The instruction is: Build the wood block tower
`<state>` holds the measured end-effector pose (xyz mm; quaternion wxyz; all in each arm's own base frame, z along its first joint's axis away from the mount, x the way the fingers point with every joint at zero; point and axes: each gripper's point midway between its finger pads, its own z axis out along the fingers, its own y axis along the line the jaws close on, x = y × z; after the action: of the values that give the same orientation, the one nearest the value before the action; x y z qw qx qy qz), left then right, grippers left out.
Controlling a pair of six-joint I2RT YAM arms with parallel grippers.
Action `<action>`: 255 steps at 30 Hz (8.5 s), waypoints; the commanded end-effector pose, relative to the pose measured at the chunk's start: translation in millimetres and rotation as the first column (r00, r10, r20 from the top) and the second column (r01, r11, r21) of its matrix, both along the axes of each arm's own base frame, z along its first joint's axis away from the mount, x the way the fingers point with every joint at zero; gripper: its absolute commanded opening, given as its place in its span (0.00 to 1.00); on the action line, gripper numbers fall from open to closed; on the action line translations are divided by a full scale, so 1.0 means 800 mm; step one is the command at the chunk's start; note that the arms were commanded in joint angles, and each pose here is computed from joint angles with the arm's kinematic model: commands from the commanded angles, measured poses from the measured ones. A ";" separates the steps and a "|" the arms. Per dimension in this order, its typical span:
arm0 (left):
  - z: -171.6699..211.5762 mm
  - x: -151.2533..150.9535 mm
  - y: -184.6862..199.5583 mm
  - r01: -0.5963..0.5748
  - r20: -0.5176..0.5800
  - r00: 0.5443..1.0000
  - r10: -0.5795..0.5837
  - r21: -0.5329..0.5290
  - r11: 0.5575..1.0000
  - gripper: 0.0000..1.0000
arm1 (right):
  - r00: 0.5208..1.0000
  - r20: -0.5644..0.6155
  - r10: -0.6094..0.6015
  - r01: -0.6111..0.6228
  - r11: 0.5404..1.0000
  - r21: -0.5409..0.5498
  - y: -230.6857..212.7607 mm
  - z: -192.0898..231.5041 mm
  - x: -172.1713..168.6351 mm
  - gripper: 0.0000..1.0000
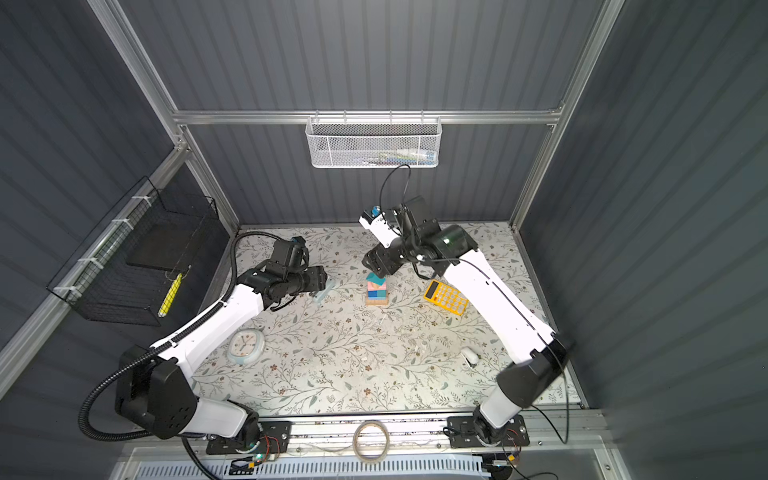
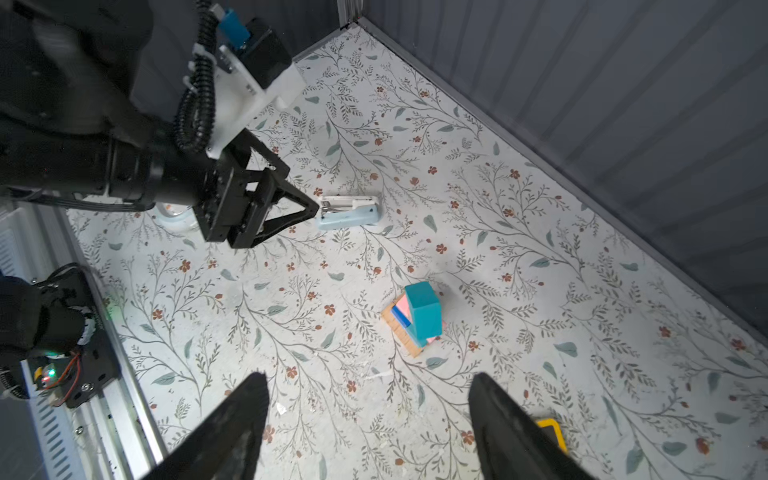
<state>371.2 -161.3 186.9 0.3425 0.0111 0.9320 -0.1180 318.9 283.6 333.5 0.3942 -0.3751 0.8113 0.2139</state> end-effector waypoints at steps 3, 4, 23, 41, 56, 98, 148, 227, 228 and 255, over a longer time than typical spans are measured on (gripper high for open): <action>0.018 -0.001 -0.007 0.005 0.012 1.000 -0.004 -0.064 0.998 0.71 | 0.995 0.073 -0.062 0.038 0.956 0.290 0.008 0.047 -0.009 0.80; 0.017 -0.001 -0.008 0.006 0.009 1.000 -0.005 -0.071 0.997 0.71 | 0.995 0.059 -0.076 0.053 0.946 0.319 0.007 0.045 -0.011 0.80; -0.001 -0.001 -0.011 0.008 -0.010 1.000 -0.008 -0.083 0.996 0.71 | 0.828 -0.482 -0.286 0.473 0.817 0.329 0.000 -0.157 -0.008 0.19; -0.003 0.007 -0.011 0.005 0.005 1.000 -0.005 -0.063 0.998 0.71 | 0.739 -0.582 -0.341 0.580 0.761 0.291 0.008 -0.214 0.010 0.00; -0.004 0.007 -0.001 -0.007 0.020 1.000 0.007 -0.025 1.000 0.72 | 0.662 -0.600 -0.449 0.690 0.679 0.253 -0.005 -0.252 0.027 0.00; -0.003 0.004 0.004 -0.011 0.023 1.000 0.011 -0.023 1.000 0.72 | 0.667 -0.572 -0.478 0.704 0.656 0.273 0.011 -0.252 0.068 0.00; 0.002 0.003 0.010 -0.015 0.031 0.999 0.016 -0.025 1.000 0.72 | 0.648 -0.571 -0.504 0.726 0.635 0.264 -0.002 -0.264 0.082 0.00; 0.011 -0.007 0.024 -0.042 0.039 0.998 0.043 -0.016 0.999 0.72 | 0.605 -0.567 -0.560 0.771 0.588 0.243 -0.069 -0.258 0.030 0.00; 0.012 -0.007 0.024 -0.046 0.039 0.998 0.046 -0.017 0.999 0.72 | 0.610 -0.548 -0.572 0.771 0.587 0.247 -0.076 -0.251 0.026 0.00; 0.043 -0.011 0.100 -0.215 0.315 0.938 0.144 0.203 0.955 1.00 | 0.547 0.005 -0.837 0.823 0.538 0.184 -0.320 -0.144 0.008 0.84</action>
<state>356.4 -113.3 213.0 0.4438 0.0000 0.8943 -0.0570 320.8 41.3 235.5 0.5199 0.1157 0.8397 0.1063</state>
